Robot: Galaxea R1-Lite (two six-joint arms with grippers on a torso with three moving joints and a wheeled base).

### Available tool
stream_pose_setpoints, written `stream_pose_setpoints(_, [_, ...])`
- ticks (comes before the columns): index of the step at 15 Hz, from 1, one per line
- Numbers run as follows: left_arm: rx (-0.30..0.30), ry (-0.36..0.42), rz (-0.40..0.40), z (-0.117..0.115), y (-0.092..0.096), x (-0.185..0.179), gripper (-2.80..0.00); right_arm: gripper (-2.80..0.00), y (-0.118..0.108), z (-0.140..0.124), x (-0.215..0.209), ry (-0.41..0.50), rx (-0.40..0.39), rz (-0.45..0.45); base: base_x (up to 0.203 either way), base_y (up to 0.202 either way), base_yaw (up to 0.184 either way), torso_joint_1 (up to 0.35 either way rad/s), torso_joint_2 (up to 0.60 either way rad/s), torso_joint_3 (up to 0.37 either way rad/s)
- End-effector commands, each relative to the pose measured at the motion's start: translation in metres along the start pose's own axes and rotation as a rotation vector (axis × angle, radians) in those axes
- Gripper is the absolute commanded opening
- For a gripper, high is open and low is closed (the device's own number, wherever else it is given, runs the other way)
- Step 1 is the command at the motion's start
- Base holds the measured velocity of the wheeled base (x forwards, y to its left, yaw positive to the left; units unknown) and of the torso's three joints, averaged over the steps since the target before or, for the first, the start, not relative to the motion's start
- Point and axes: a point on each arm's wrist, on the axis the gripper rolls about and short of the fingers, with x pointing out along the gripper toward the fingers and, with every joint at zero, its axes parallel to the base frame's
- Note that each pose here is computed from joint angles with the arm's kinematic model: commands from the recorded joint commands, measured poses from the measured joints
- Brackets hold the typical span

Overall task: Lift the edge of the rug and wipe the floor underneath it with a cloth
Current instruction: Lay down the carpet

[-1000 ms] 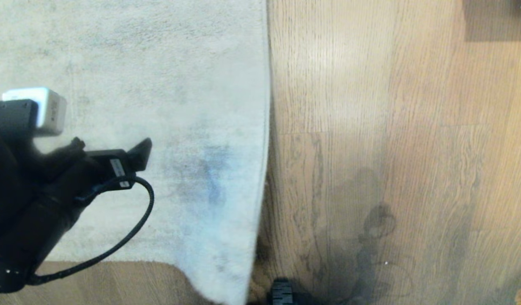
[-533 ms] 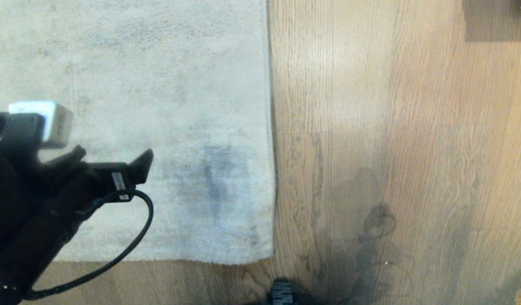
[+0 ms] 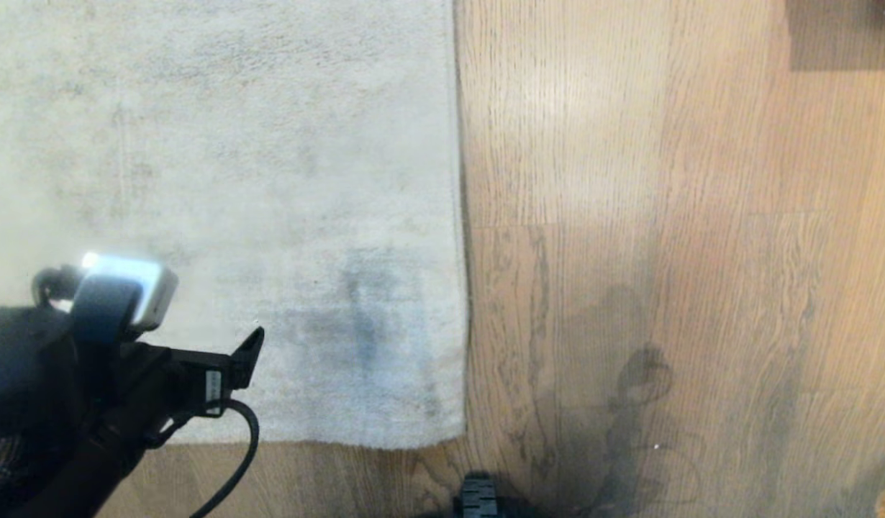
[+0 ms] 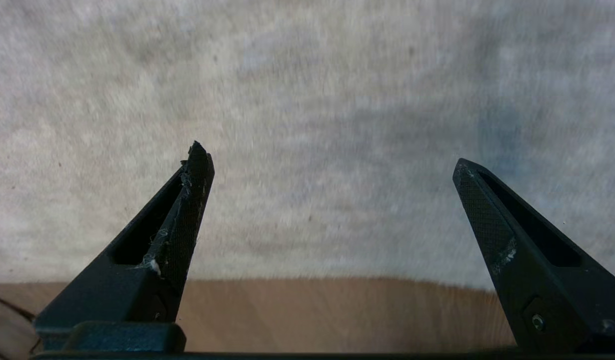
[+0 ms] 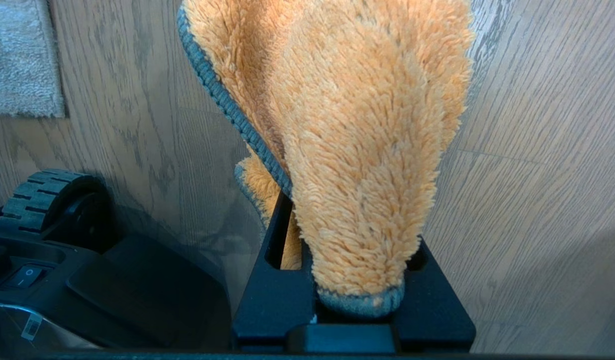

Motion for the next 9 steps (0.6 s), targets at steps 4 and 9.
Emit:
stream_pose_setpoints(4, [0.026,0.042,0.004,-0.017,0.003,-0.003,0.00,-2.80,0.000,0.000,0.000,0.001,-0.002,0.002,0.000,0.000,0.000,0.000,0.00,0.000])
stream_pose_setpoints(9, [0.033,0.055,-0.007,-0.023,0.004,-0.005,-2.80,-2.80,0.000,0.000,0.000,0.003,-0.002,0.002,0.000,0.000,0.000,0.000,0.00,0.000])
